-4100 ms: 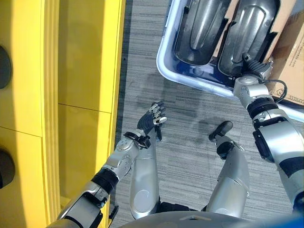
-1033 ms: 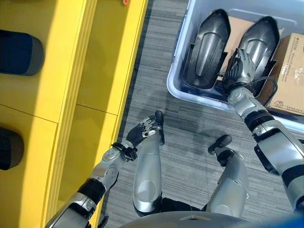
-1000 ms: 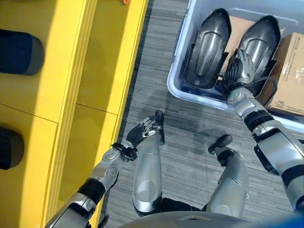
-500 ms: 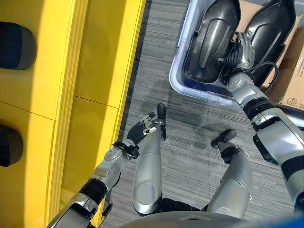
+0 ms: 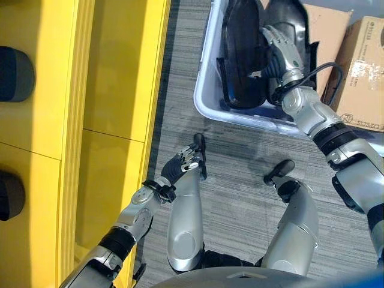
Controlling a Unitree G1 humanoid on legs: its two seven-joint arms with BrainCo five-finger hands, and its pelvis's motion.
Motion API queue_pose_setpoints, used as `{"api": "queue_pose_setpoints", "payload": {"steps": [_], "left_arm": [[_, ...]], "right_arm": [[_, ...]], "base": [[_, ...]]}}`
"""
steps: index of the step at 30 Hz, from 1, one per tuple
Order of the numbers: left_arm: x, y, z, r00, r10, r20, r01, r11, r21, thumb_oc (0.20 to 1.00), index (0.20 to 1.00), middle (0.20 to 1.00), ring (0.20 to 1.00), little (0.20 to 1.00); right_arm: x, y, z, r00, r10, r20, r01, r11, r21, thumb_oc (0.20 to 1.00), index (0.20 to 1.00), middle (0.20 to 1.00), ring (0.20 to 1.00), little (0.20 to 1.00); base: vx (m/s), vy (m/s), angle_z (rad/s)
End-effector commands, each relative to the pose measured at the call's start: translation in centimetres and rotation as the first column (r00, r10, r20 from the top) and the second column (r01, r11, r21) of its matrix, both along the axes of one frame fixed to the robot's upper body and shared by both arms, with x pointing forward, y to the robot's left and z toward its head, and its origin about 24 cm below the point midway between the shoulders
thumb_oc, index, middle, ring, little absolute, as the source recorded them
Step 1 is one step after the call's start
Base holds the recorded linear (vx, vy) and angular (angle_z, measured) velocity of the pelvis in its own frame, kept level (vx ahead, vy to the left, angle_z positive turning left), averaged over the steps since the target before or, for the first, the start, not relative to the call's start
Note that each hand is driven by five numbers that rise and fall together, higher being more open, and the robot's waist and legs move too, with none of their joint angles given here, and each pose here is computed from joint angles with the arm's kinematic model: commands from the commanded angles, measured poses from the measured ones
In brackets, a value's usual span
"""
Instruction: Move parts from the plastic box to the shelf.
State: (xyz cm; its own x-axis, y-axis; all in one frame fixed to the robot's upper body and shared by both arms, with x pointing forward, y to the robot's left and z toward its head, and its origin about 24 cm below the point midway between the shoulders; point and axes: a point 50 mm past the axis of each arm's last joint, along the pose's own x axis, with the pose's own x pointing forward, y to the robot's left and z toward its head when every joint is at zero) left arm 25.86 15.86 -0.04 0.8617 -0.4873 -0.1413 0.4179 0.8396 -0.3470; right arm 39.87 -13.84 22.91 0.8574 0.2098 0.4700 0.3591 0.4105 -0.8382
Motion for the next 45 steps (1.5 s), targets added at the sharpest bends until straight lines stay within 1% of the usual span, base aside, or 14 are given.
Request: {"api": "queue_pose_setpoints", "payload": {"steps": [1, 2, 3, 4, 6, 9, 19, 24, 29, 33, 37, 39, 41, 45], "left_arm": [[-1.7, -1.0, 0.0, 0.996, -0.084, 0.013, 0.084, 0.996, -0.026, 1.0, 1.0, 1.0, 1.0, 1.0], [-1.7, -0.9, -0.1, 0.996, -0.083, 0.013, 0.083, 0.996, -0.025, 1.0, 1.0, 1.0, 1.0, 1.0], [-1.7, -1.2, -0.3, 0.997, -0.082, 0.013, 0.082, 0.996, -0.034, 1.0, 1.0, 1.0, 1.0, 1.0], [-1.7, -1.2, -0.4, 0.997, -0.082, 0.012, 0.083, 0.996, -0.034, 1.0, 1.0, 1.0, 1.0, 1.0], [-1.7, -1.5, -0.4, 0.996, -0.084, 0.009, 0.085, 0.996, -0.033, 1.0, 1.0, 1.0, 1.0, 1.0], [-1.6, -2.0, -0.3, 0.997, -0.081, 0.008, 0.081, 0.996, -0.038, 1.0, 1.0, 1.0, 1.0, 1.0], [-1.0, -2.4, -0.2, 0.999, -0.052, -0.001, 0.052, 0.997, -0.055, 1.0, 1.0, 1.0, 1.0, 1.0], [-0.9, -2.6, -0.3, 0.999, -0.053, -0.008, 0.052, 0.997, -0.057, 1.0, 1.0, 1.0, 1.0, 1.0], [-0.7, -2.6, -0.2, 0.999, -0.052, -0.013, 0.051, 0.997, -0.053, 1.0, 1.0, 1.0, 1.0, 1.0], [-0.7, -2.5, -0.2, 0.999, -0.044, -0.02, 0.043, 0.997, -0.057, 1.0, 1.0, 1.0, 1.0, 1.0], [-0.6, -2.5, -0.1, 0.998, -0.054, -0.035, 0.052, 0.998, -0.043, 1.0, 1.0, 1.0, 1.0, 1.0], [-0.7, -2.5, -0.1, 0.997, -0.066, -0.035, 0.064, 0.997, -0.033, 1.0, 1.0, 1.0, 1.0, 1.0], [-0.7, -2.6, -0.1, 0.998, -0.062, -0.032, 0.061, 0.998, -0.036, 1.0, 1.0, 1.0, 1.0, 1.0], [-0.5, -2.8, 0.2, 0.998, -0.057, -0.031, 0.055, 0.998, -0.039, 1.0, 1.0, 1.0, 1.0, 1.0]], "right_arm": [[-0.8, 2.8, -0.4, 0.992, 0.105, 0.074, -0.097, 0.99, -0.103, 1.0, 1.0, 1.0, 1.0, 1.0], [-0.8, 2.6, -0.4, 0.991, 0.074, 0.115, -0.062, 0.993, -0.098, 1.0, 1.0, 1.0, 1.0, 1.0], [-0.9, 1.8, 0.1, 0.972, 0.031, 0.233, -0.032, 0.999, -0.001, 1.0, 1.0, 1.0, 1.0, 1.0], [-0.9, 1.8, 0.2, 0.97, 0.033, 0.242, -0.036, 0.999, 0.006, 1.0, 1.0, 1.0, 1.0, 1.0], [-1.4, 1.1, 0.9, 0.939, -0.006, 0.345, -0.042, 0.99, 0.132, 1.0, 1.0, 1.0, 1.0, 1.0], [-1.9, 0.1, 1.4, 0.923, -0.054, 0.381, -0.04, 0.972, 0.233, 1.0, 1.0, 1.0, 1.0, 1.0], [-1.9, -1.9, 0.5, 0.928, -0.179, 0.327, 0.039, 0.918, 0.394, 1.0, 1.0, 1.0, 1.0, 1.0], [-2.0, -2.6, 0.5, 0.919, -0.218, 0.327, 0.064, 0.904, 0.423, 1.0, 1.0, 1.0, 1.0, 1.0], [-1.3, -3.8, -0.4, 0.953, -0.239, 0.188, 0.12, 0.864, 0.489, 1.0, 1.0, 1.0, 1.0, 1.0], [-1.4, -3.9, -0.1, 0.952, -0.226, 0.206, 0.094, 0.858, 0.505, 1.0, 1.0, 1.0, 1.0, 1.0], [-0.9, -5.0, 0.6, 0.957, -0.245, 0.155, 0.115, 0.813, 0.571, 1.0, 1.0, 1.0, 1.0, 1.0], [-0.3, -5.7, 0.0, 0.964, -0.259, 0.053, 0.175, 0.777, 0.605, 1.0, 1.0, 1.0, 1.0, 1.0], [-0.1, -5.9, -0.4, 0.969, -0.246, 0.01, 0.182, 0.743, 0.644, 1.0, 1.0, 1.0, 1.0, 1.0], [-0.1, -6.3, -1.6, 0.965, -0.261, -0.037, 0.221, 0.725, 0.652, 1.0, 1.0, 1.0, 1.0, 1.0]], "base": [[0.0, 0.0, 0.0], [-0.03, -0.023, 0.01], [0.0, 0.0, 0.0], [0.0, 0.0, 0.0], [0.0, 0.0, 0.0], [0.0, 0.001, -0.02], [0.01, 0.013, -0.09], [0.01, 0.004, -0.01], [0.0, 0.0, 0.0], [0.0, 0.0, 0.0], [0.03, -0.004, 0.04], [0.03, 0.003, 0.07], [0.02, 0.018, 0.07], [0.0, 0.007, 0.01]]}}
